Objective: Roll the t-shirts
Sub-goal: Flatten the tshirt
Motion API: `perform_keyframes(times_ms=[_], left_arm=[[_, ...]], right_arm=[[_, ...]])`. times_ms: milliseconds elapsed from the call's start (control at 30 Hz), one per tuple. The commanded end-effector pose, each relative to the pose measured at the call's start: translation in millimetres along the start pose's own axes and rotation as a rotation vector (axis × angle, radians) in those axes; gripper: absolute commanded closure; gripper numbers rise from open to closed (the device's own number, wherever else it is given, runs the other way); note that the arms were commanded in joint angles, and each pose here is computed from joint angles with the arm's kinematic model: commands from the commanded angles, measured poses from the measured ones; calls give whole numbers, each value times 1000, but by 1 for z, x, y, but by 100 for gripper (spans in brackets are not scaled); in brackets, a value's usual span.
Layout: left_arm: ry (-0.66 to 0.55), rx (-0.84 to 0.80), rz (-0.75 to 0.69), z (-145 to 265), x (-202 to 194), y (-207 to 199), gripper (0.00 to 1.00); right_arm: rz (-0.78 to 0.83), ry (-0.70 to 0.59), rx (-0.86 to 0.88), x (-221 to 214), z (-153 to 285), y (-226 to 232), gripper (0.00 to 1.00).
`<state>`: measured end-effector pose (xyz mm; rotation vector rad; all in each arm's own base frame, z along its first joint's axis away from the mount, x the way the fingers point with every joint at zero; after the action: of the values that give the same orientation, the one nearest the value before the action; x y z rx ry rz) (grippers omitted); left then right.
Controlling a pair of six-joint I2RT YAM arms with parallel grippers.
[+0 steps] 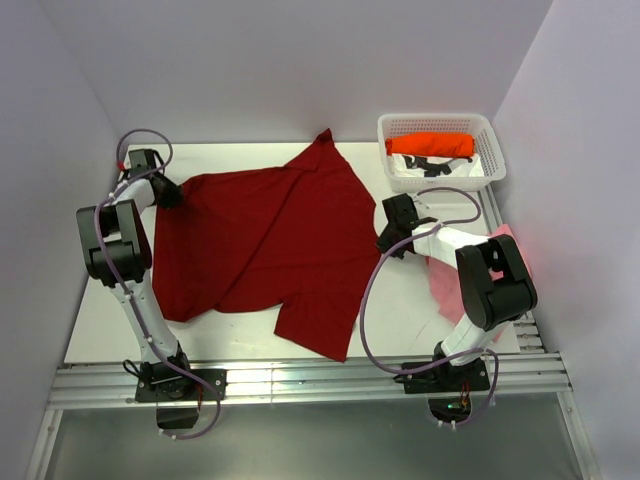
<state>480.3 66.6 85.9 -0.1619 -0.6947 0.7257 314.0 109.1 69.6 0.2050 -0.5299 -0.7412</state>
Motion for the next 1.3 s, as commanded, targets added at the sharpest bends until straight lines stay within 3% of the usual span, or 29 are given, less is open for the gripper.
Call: perform_keyframes(times_ms=[0, 267, 533, 800, 1200, 1233, 1267], left_arm=[[-85, -21, -12, 4, 35, -18, 100], [-96, -76, 30, -4, 64, -15, 100], [-63, -99, 75, -41, 80, -3, 100], [-108, -118, 79, -49, 106, -1, 100], [-111, -188, 88, -63, 118, -1, 100], [-109, -192, 86, -63, 118, -1, 98], [-106, -194, 86, -63, 118, -1, 80]], right_arm=[[-9, -39, -6, 6, 10, -5, 100], [-1, -34, -25, 6, 9, -6, 100], [7, -25, -31, 9, 8, -1, 100], [-5, -47, -73, 14, 7, -9, 100], [-28, -90, -102, 31, 12, -17, 100], [-26, -86, -93, 32, 12, -17, 100], [-20, -64, -82, 30, 10, -14, 100]])
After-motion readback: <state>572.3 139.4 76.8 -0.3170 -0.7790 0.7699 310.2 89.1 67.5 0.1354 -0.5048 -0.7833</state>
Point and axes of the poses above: each gripper's point midway between its finger pads, its own z axis back along the fingers, its own y axis along the line the jaws close on, x = y × z, the point moved 6 cm from there along z, back along the fingers, and after that the axes turned 9 degrees about -z, right-handed, at the moved point
